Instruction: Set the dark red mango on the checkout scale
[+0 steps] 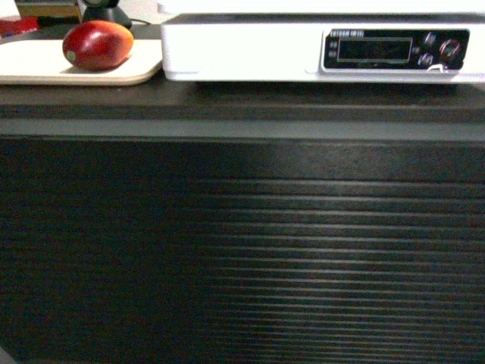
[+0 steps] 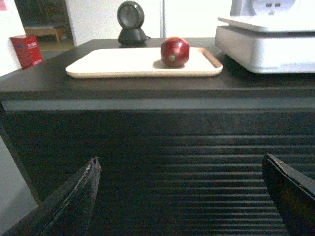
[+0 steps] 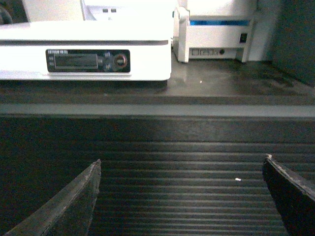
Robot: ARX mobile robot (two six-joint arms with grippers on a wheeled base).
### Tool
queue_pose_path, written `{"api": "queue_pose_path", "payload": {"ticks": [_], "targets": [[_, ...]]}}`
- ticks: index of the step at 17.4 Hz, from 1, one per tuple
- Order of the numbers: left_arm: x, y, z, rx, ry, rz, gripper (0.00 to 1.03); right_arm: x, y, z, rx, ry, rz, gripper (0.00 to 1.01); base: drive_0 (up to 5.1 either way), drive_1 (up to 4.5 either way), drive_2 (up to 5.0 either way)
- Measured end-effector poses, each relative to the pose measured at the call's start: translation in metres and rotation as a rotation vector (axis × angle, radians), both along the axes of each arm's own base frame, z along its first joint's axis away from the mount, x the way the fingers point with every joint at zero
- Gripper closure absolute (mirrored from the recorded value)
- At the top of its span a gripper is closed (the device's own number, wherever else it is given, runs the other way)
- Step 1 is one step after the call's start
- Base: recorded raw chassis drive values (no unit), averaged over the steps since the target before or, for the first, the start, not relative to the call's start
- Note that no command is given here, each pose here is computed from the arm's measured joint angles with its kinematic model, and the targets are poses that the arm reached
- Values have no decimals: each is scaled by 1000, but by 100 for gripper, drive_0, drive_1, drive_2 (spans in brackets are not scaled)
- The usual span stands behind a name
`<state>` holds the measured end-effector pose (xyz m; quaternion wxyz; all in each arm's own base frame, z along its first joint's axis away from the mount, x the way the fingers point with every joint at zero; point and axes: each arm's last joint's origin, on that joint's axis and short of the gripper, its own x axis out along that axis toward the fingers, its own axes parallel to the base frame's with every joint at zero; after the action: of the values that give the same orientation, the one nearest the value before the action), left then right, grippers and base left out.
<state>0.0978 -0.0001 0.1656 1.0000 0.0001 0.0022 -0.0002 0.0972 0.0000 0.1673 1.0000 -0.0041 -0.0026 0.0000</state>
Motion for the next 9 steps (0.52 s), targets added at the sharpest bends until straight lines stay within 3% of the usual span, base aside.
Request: {"api": "queue_pose_path", "payload": {"ticks": [9], "targets": [[0,0,0,0,-1,-1,5,0,0,0,1,0,0,3,0,0,0]]}}
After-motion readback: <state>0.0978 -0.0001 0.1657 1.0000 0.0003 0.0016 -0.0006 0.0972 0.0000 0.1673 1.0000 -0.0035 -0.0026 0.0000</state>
